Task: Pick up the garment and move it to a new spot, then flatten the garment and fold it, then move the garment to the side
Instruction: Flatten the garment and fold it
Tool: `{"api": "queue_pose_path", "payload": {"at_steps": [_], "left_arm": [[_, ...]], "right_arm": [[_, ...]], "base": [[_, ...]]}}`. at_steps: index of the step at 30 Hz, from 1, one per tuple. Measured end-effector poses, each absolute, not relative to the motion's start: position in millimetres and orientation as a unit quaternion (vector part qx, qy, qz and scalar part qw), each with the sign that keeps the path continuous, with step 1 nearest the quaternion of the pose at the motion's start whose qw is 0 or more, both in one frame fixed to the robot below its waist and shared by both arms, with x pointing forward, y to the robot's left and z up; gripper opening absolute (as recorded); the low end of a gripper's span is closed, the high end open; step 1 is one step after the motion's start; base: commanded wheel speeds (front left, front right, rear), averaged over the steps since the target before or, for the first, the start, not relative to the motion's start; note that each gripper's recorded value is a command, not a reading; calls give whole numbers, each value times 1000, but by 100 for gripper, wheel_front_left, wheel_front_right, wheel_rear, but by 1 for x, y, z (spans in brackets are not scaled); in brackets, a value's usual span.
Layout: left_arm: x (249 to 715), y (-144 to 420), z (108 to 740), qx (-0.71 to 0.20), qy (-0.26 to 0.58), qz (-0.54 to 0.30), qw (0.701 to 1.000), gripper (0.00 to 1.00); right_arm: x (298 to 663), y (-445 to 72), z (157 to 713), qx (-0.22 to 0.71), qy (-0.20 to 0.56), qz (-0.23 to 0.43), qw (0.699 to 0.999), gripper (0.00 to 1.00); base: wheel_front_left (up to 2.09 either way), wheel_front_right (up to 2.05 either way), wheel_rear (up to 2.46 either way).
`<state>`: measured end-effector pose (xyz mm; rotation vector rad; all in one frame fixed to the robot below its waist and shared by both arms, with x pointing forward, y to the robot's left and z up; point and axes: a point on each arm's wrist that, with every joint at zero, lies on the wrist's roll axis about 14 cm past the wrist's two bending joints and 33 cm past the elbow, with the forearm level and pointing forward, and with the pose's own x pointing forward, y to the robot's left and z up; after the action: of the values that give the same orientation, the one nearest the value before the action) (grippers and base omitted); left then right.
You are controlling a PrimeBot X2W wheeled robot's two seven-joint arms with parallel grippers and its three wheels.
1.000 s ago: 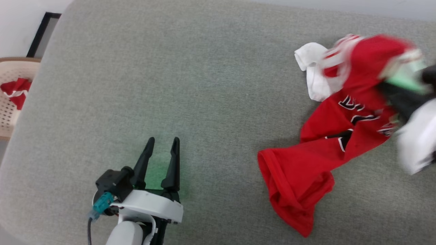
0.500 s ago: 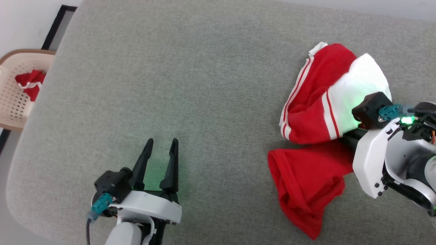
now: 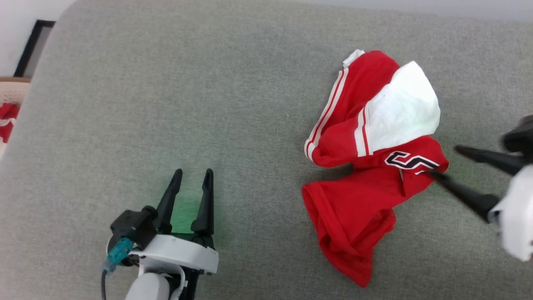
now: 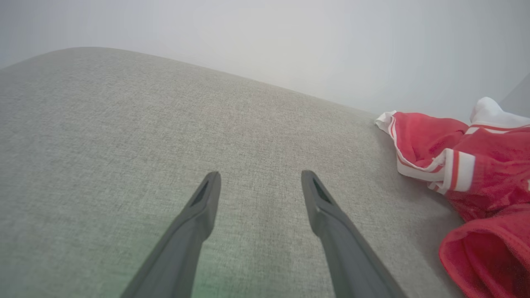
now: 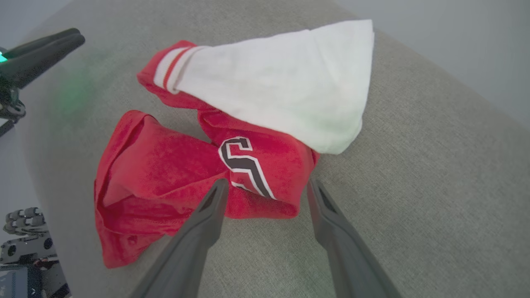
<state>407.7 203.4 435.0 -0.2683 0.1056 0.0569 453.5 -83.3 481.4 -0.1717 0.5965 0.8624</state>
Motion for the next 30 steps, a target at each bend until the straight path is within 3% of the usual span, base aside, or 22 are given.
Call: {"api": "queue_pose_path", "payload": {"at_steps": [8,19,30], "left_arm": [[420,193,427,-137,61,11,989,100],[413,214,417,-137,76,43,987,100],[414,217,413,-137,81,48,986,100]], "right_arm": [[487,-106,495,-23,300,371,879,100],[532,-77,469,-9,354,373,858,100],[536,-58,450,8,377,387,842,100]], "base": [[0,0,0],[0,0,0],[0,0,0]]}}
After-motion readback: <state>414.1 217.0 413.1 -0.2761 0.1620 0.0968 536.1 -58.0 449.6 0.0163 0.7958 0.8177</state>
